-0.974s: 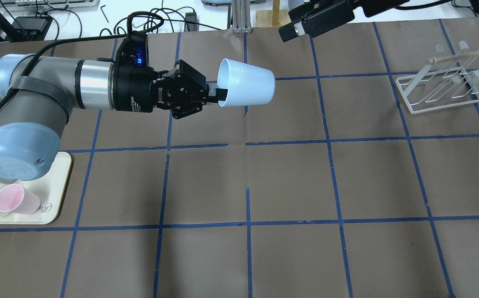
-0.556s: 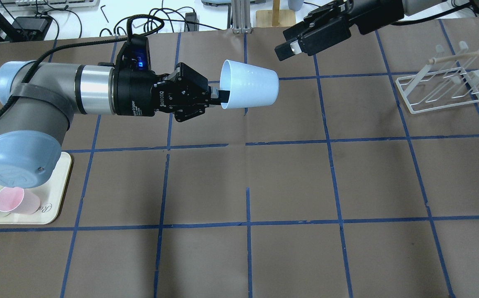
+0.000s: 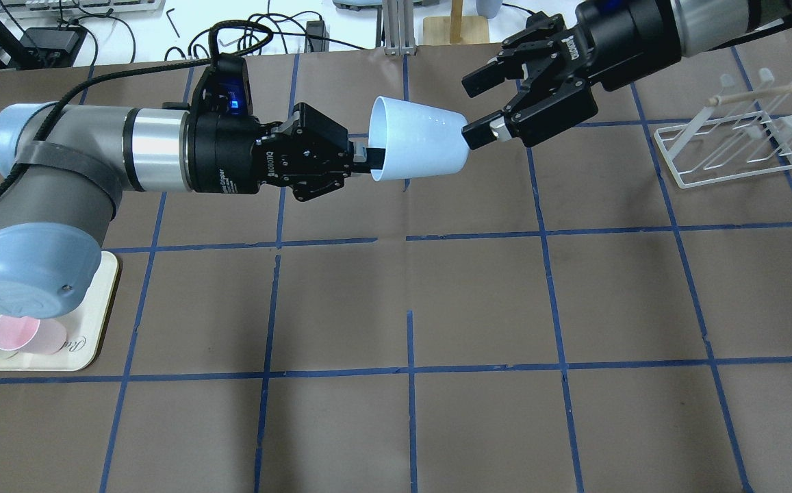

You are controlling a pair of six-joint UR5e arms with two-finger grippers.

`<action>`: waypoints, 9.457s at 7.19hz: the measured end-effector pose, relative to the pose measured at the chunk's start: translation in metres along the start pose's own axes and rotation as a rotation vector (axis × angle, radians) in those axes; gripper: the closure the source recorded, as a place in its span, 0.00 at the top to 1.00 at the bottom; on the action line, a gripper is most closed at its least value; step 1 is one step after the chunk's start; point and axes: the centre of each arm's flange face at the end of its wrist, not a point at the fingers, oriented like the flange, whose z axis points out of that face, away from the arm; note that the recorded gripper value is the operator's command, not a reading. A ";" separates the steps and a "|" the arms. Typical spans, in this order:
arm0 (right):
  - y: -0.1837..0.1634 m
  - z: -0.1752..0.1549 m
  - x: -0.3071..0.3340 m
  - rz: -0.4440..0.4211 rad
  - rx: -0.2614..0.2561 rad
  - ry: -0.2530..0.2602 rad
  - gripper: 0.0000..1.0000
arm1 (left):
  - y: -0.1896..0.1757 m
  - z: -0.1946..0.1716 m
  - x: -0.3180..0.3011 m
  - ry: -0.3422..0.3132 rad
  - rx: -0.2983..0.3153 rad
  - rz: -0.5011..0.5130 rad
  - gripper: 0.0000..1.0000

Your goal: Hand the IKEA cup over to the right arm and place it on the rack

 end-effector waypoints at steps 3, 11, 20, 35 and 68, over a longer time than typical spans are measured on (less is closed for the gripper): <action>0.006 0.004 -0.009 -0.111 0.010 -0.047 1.00 | 0.004 0.002 0.004 0.018 0.000 0.007 0.00; 0.000 0.015 -0.006 -0.206 0.008 -0.046 1.00 | 0.009 0.002 0.005 0.021 0.001 0.011 0.00; 0.008 0.029 -0.003 -0.185 0.007 -0.078 0.32 | 0.010 0.001 0.007 0.023 0.002 0.015 0.22; 0.073 -0.127 0.006 -0.071 -0.711 0.119 0.17 | -0.018 -0.081 -0.042 -0.588 0.089 -0.152 1.00; 0.090 -0.137 0.148 0.235 -1.171 0.754 1.00 | -0.006 -0.086 0.020 -1.320 -0.074 0.073 1.00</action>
